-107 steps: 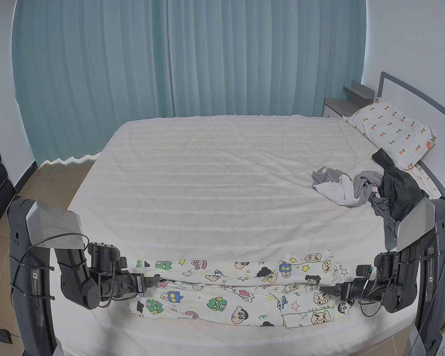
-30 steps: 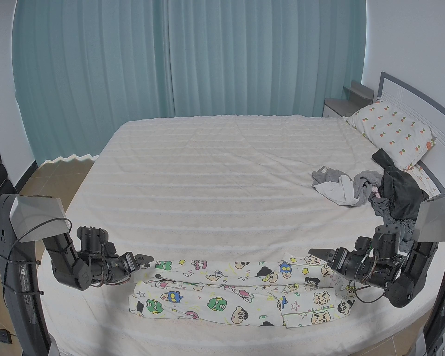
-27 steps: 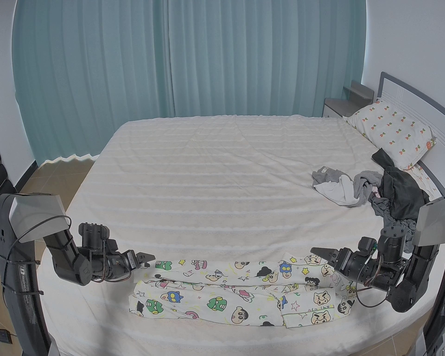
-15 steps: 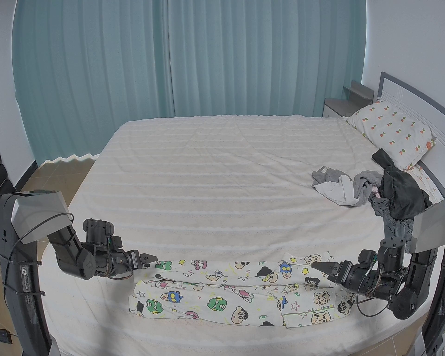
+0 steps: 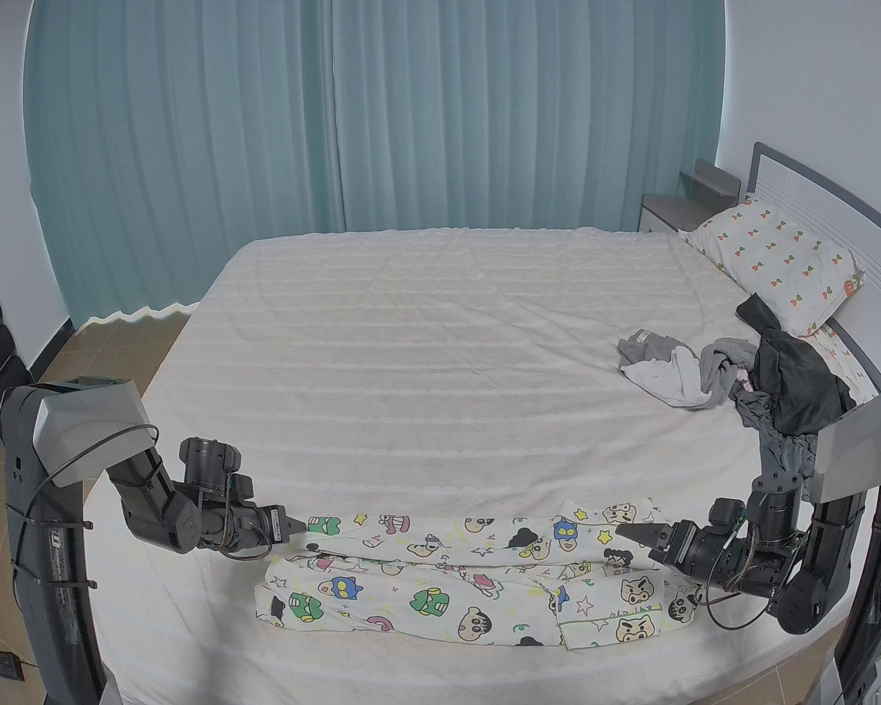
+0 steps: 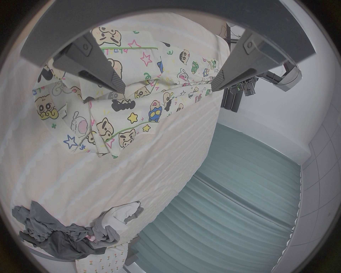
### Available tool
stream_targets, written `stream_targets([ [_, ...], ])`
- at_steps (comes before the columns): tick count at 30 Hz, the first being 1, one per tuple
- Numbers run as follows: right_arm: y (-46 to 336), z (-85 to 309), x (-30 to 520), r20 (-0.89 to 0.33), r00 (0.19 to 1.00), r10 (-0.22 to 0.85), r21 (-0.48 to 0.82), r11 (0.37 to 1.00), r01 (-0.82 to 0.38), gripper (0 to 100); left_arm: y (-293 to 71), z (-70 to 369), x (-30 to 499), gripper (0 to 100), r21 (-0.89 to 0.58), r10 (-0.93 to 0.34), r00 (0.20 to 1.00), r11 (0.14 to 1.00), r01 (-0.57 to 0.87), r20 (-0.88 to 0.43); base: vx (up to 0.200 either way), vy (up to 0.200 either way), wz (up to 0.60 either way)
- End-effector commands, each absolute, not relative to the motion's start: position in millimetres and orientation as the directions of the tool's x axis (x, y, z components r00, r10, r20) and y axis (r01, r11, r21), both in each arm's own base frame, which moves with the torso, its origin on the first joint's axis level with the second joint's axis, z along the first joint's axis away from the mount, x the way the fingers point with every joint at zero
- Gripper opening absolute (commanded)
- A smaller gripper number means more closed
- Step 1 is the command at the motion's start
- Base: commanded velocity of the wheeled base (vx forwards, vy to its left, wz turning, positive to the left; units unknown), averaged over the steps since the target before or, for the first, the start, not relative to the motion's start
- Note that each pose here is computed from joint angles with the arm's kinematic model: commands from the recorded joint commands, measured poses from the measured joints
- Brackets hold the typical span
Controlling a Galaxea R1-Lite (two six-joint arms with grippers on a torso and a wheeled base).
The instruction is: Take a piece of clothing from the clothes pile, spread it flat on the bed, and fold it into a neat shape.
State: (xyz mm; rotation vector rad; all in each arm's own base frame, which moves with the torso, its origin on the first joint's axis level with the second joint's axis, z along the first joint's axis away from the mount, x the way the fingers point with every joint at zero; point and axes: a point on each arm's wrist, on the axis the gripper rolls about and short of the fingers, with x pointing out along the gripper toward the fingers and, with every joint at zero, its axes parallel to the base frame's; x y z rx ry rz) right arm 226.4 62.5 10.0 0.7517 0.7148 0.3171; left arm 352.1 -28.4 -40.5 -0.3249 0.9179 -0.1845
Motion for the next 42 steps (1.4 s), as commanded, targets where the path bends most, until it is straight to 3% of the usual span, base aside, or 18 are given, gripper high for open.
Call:
stream_targets([
  [1, 62.9, 10.2, 226.3, -0.470, 0.724, 0.505, 0.716, 0.698, -0.022, 100, -29.0, -40.8, 353.1, 0, -0.352, -0.293, 0.597, 0.936, 0.019, -0.747, 0.000, 0.000, 0.00],
  [17, 64.6, 10.5, 224.2, -0.473, 0.719, 0.510, 0.716, 0.698, -0.024, 100, -25.6, 2.3, 353.4, 0, -0.352, -0.285, 0.702, 0.935, 0.052, -0.652, 0.000, 0.000, 0.00],
  [29, 64.2, 10.0, 224.0, -0.475, 0.717, 0.510, 0.717, 0.697, -0.021, 100, -27.8, -4.8, 359.7, 0, -0.337, -0.304, 0.816, 0.931, 0.144, -0.491, 0.000, 0.000, 0.00],
  [42, 64.6, 9.3, 223.9, -0.477, 0.715, 0.511, 0.716, 0.697, -0.020, 100, -11.3, -38.1, 346.5, 0, -0.234, -0.257, 0.755, 0.962, 0.141, -0.604, 0.000, 0.000, 0.00],
])
